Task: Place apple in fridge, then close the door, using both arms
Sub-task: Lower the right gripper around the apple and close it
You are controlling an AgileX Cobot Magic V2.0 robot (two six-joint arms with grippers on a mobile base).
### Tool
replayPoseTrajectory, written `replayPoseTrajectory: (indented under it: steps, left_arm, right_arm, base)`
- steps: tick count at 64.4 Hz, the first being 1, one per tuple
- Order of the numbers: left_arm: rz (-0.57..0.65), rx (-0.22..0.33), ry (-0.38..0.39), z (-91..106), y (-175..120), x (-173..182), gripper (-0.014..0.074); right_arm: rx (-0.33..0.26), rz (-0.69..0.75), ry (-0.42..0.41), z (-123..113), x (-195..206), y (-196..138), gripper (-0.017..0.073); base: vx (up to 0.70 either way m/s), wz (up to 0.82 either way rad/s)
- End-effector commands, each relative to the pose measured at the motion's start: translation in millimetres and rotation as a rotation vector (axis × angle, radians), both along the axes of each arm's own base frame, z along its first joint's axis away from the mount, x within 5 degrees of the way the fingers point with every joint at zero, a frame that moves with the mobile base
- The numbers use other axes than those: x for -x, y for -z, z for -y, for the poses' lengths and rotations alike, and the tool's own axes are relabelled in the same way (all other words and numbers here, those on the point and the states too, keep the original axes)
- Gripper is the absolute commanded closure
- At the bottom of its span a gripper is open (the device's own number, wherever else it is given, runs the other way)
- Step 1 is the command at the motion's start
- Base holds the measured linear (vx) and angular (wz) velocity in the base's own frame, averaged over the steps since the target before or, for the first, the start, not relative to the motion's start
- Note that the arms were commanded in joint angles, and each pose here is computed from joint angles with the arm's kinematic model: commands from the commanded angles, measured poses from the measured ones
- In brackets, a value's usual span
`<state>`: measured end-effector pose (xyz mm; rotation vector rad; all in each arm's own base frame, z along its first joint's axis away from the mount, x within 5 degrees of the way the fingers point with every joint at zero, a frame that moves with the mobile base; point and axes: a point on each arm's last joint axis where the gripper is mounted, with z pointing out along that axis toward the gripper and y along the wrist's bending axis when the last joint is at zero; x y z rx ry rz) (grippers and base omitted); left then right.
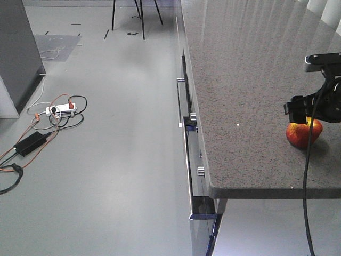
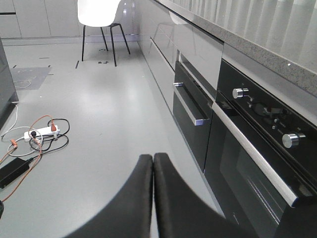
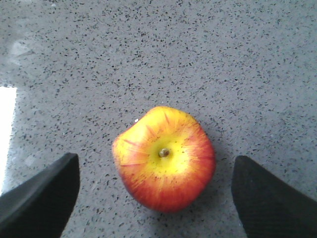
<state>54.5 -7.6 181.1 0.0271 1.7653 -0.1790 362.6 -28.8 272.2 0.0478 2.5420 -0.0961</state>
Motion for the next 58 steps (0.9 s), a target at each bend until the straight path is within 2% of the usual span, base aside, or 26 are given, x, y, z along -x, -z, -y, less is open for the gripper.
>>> replayPoseTrajectory:
  steps: [1, 10, 25, 58]
  left_arm:
    - [0.062, 0.014, 0.002, 0.3, 0, -1, 0.0599]
    - [0.062, 0.014, 0.002, 0.3, 0, -1, 0.0599]
    - [0.062, 0.014, 0.002, 0.3, 0, -1, 0.0599]
    - [0.062, 0.014, 0.002, 0.3, 0, -1, 0.0599]
  right_arm:
    - [0.016, 0.121, 0.023, 12, -3, -24, -0.0034]
    - [-0.004, 0.112, 0.045, 23, -3, -21, -0.0034]
    - [-0.065, 0.149, -0.048, 13, -6, -22, -0.0034]
    - [-0.048, 0.071, -0.061, 16, -22, 12, -0.0034]
  base:
    - [0.00, 0.00]
    - [0.00, 0.00]
    - [0.00, 0.00]
    - [0.00, 0.00]
